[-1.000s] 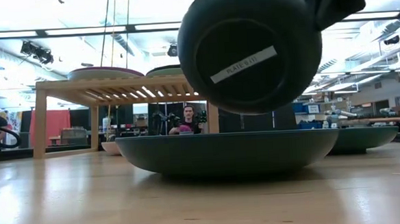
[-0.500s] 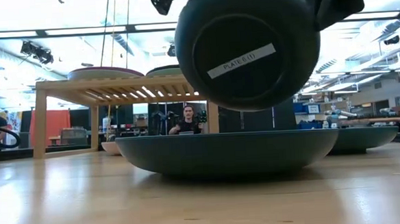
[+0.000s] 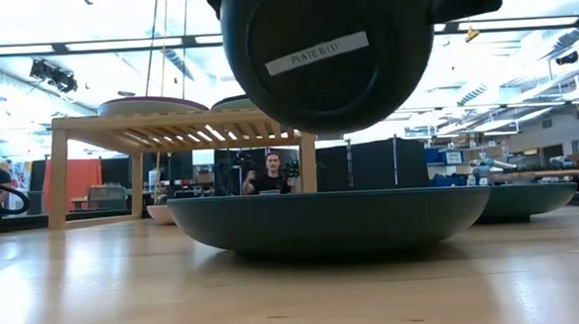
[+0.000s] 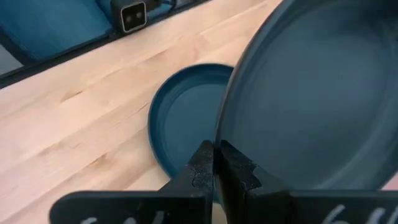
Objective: Place and stack plates onto a shelf
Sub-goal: Stack the black plate on the top of the violet plate on the shelf
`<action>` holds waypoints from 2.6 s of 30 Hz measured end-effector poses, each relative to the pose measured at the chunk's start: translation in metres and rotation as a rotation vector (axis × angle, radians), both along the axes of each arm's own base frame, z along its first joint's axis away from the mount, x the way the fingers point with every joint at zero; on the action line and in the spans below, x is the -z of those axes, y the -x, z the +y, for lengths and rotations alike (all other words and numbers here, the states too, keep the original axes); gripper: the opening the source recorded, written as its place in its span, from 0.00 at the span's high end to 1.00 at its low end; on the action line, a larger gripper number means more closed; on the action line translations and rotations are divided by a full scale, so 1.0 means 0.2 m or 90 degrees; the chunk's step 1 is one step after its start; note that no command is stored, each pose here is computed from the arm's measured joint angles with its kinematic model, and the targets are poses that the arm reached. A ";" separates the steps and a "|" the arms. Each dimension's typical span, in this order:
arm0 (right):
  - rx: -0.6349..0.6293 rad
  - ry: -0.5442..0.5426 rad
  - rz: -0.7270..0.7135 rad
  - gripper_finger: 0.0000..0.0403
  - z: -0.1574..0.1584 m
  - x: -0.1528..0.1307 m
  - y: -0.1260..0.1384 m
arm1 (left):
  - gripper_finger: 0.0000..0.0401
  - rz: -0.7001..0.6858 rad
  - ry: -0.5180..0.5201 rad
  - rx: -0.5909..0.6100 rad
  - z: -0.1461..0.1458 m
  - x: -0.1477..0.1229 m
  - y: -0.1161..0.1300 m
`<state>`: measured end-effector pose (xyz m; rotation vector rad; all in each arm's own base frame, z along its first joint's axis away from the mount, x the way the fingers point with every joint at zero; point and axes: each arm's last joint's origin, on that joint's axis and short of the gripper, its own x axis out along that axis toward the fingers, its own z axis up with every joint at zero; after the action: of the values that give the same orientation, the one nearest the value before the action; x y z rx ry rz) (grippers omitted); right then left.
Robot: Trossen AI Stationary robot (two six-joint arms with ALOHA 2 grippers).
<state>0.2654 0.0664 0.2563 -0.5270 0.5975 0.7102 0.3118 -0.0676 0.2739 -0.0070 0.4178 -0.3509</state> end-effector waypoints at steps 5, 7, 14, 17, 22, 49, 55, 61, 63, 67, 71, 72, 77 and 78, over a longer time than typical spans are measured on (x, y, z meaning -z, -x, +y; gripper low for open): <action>0.004 -0.002 -0.009 0.96 -0.01 0.00 -0.01 | 0.52 0.002 0.014 0.034 -0.01 0.00 0.00; 0.004 -0.003 -0.012 0.96 -0.01 -0.01 -0.01 | 0.55 0.002 0.016 0.039 -0.01 0.00 0.00; 0.004 -0.009 -0.037 0.95 -0.01 -0.02 -0.02 | 0.71 0.001 0.018 0.048 -0.01 0.00 0.00; 0.007 -0.013 -0.044 0.94 -0.01 -0.03 -0.03 | 0.78 0.001 0.020 0.053 -0.01 0.00 0.01; 0.012 -0.014 -0.048 0.91 -0.01 -0.03 -0.03 | 0.88 0.002 0.022 0.059 -0.02 0.00 0.01; 0.151 -0.146 -0.019 0.65 -0.01 -0.06 -0.06 | 0.93 0.003 0.013 0.028 0.00 0.00 0.00; 0.161 -0.140 -0.030 0.54 -0.01 -0.07 -0.06 | 0.93 0.003 0.016 0.034 -0.01 0.00 0.00; 0.188 -0.123 -0.040 0.52 -0.02 -0.07 -0.05 | 0.93 0.003 0.017 0.037 -0.01 0.00 0.00; 0.195 -0.118 -0.051 0.52 -0.02 -0.09 -0.04 | 0.93 0.003 0.017 0.038 -0.01 0.00 0.00; 0.220 -0.099 -0.069 0.52 -0.04 -0.15 0.02 | 0.93 0.003 0.017 0.039 -0.01 0.00 0.00; 0.259 -0.065 -0.079 0.52 -0.08 -0.22 0.13 | 0.92 0.004 0.020 0.039 -0.01 0.00 0.00; 0.271 -0.055 -0.079 0.52 -0.09 -0.23 0.16 | 0.92 0.004 0.020 0.039 -0.01 0.00 0.00; 0.336 -0.014 -0.065 0.52 -0.14 -0.30 0.36 | 0.92 0.002 0.022 0.039 -0.01 0.00 0.00; 0.357 -0.016 -0.059 0.52 -0.16 -0.31 0.39 | 0.92 0.002 0.023 0.039 -0.01 0.00 0.00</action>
<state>0.1865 0.0354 0.3179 -0.3416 0.6112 0.1616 0.3112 -0.0698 0.2743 -0.0300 0.4157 -0.4189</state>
